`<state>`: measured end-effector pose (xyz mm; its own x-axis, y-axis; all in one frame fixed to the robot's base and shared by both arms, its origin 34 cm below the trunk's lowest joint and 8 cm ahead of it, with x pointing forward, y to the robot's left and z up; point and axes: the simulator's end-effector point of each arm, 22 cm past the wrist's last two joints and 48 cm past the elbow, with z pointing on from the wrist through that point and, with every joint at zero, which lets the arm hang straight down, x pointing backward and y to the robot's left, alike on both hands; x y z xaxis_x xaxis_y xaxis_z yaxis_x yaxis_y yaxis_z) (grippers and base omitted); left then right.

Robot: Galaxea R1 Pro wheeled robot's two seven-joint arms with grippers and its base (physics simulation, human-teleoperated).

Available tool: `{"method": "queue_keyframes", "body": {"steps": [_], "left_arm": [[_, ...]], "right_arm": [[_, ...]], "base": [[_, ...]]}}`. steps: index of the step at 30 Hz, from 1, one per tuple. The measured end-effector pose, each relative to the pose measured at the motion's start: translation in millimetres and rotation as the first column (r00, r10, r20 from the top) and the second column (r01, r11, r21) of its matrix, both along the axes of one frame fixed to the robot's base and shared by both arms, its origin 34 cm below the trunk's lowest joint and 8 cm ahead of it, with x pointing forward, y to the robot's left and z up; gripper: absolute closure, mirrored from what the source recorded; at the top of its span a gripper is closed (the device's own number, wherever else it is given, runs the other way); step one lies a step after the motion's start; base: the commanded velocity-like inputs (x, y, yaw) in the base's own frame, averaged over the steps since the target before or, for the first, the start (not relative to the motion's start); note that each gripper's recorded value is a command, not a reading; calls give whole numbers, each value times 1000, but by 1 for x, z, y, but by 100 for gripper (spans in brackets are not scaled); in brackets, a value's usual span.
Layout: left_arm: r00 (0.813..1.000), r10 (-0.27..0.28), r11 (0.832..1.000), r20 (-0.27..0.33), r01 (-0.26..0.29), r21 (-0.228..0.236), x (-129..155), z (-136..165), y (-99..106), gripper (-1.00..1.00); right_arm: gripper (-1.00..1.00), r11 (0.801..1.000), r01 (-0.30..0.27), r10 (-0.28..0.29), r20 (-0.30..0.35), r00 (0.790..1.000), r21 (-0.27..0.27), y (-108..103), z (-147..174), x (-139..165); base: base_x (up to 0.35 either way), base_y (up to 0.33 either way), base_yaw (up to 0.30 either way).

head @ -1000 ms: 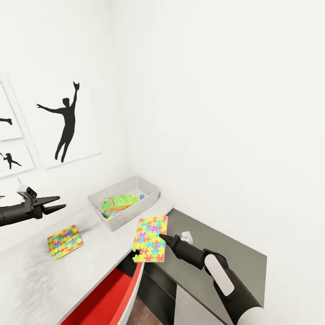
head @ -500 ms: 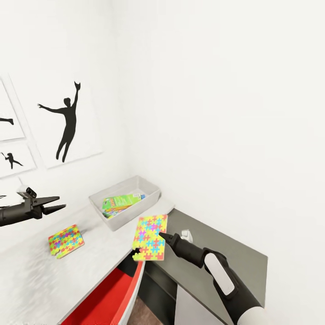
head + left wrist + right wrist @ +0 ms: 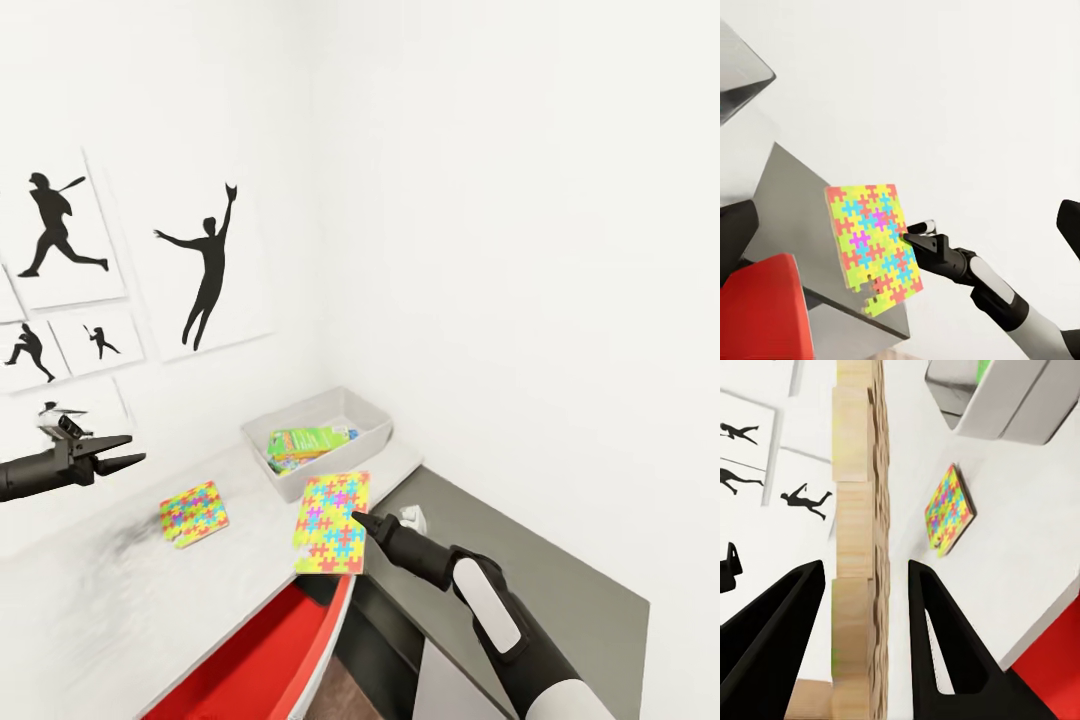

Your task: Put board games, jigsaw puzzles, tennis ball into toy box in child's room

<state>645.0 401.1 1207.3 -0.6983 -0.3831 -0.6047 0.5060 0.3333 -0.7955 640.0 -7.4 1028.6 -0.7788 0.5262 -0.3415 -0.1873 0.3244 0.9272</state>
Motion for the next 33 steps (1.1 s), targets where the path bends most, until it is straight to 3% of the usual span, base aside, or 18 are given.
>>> {"method": "queue_keyframes", "body": {"steps": [10, 33], "left_arm": [[1000, 0, 1000, 0, 0, 0, 0, 0, 0, -100], [1000, 0, 1000, 1, 0, 0, 0, 0, 0, -100]], "right_arm": [[100, 1000, -1, 1, 2, 1000, 4, 0, 1, 0], [100, 1000, -2, 2, 5, 1000, 7, 0, 2, 0]], "base": [[0, 0, 247], [35, 0, 10]]}}
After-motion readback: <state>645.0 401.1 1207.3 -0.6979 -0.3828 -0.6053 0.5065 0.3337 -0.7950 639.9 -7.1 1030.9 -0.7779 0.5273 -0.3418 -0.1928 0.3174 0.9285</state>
